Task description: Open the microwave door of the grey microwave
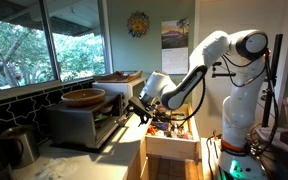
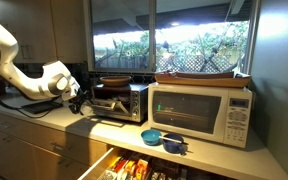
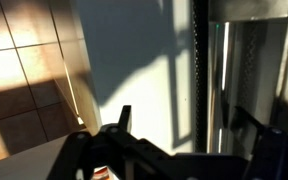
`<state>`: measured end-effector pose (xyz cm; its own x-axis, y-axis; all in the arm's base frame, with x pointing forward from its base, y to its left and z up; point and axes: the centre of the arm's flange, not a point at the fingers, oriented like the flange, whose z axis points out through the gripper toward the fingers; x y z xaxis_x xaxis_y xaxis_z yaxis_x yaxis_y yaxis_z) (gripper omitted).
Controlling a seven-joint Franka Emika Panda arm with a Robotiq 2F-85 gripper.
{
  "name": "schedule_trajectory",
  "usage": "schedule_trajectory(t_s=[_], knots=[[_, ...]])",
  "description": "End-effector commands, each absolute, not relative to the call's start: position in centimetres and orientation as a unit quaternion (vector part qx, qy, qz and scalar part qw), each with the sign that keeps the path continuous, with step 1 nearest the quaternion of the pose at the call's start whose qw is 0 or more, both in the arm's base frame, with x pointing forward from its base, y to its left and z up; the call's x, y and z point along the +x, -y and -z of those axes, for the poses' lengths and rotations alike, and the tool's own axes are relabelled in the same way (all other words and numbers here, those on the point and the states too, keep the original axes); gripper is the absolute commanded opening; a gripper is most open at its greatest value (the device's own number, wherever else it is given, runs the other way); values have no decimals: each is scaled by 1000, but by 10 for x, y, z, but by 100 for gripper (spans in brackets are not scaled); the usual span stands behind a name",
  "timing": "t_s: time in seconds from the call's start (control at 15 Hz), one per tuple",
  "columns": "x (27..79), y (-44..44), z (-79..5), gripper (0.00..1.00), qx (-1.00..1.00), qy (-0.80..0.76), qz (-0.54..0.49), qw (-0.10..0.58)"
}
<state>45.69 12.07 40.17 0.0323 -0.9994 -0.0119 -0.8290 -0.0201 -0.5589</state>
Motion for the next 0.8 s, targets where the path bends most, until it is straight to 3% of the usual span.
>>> schedule_trajectory(t_s=[0.0, 0.73], knots=[[440, -131, -377, 100, -668, -695, 162, 213], [400, -149, -399, 100, -636, -719, 104, 260]])
